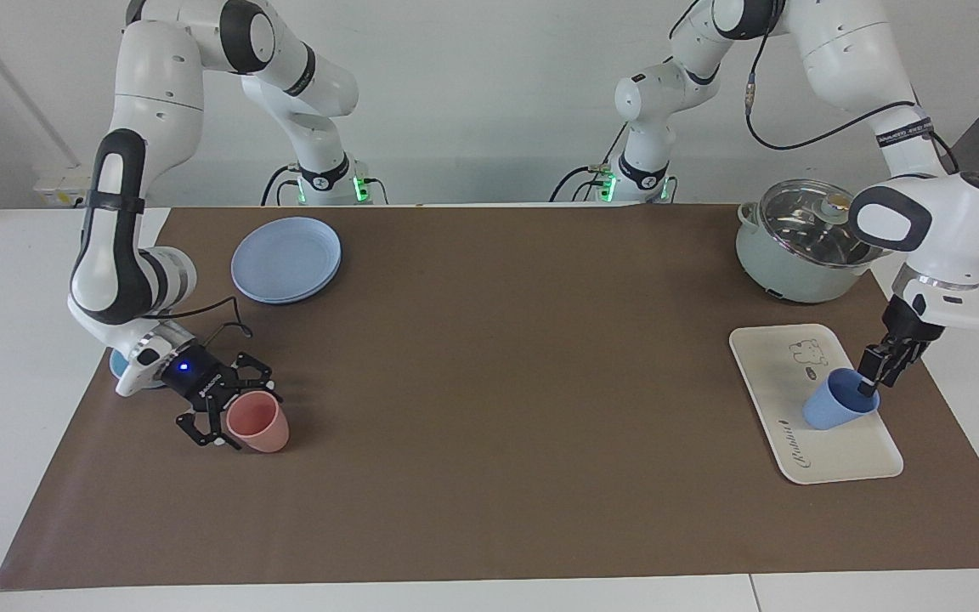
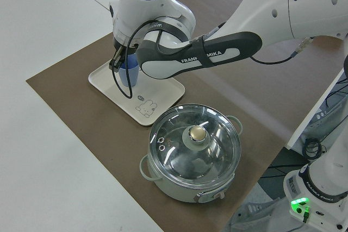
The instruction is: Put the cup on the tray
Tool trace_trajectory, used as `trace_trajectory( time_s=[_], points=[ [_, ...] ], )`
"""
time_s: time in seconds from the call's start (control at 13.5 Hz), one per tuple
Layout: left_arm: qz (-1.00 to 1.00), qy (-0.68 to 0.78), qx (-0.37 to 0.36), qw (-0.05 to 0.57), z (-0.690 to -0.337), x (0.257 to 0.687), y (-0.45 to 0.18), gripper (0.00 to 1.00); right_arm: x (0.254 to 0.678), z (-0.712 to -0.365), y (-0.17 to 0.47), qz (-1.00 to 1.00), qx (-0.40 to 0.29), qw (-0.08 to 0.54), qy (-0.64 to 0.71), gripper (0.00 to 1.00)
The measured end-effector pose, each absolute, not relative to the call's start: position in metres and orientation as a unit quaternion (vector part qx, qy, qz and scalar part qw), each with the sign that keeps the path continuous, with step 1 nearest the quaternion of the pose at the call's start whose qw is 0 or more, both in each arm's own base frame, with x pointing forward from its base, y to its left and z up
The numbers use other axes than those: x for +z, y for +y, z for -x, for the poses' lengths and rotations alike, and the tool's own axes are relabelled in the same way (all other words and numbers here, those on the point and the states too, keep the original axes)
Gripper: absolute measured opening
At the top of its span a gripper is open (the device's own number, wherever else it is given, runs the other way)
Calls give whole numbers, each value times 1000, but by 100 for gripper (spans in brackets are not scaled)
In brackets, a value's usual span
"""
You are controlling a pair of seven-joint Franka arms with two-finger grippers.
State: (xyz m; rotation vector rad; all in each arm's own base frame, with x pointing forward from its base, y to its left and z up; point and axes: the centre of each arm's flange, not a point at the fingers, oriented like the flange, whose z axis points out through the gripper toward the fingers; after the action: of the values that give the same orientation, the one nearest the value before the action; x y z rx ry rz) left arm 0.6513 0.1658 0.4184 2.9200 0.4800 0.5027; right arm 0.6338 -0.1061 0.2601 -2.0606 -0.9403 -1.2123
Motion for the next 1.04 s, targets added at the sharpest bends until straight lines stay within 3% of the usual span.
trace_trajectory(
  time_s=[0.22, 0.44, 0.67, 1.04],
  points=[
    [-985, 118, 109, 65, -661, 480, 152, 100, 283, -638, -105, 761, -465, 274, -360, 100],
    [-998, 44, 55, -10, -667, 530, 82, 100, 331, -639, -105, 748, -484, 261, -371, 100],
    [-999, 0, 20, -32, -661, 556, -12, 100, 397, -633, -104, 770, -454, 266, -360, 100],
    [-999, -21, 16, -40, -614, 604, -42, 100, 483, -609, -94, 829, -359, 231, -360, 100]
  ],
)
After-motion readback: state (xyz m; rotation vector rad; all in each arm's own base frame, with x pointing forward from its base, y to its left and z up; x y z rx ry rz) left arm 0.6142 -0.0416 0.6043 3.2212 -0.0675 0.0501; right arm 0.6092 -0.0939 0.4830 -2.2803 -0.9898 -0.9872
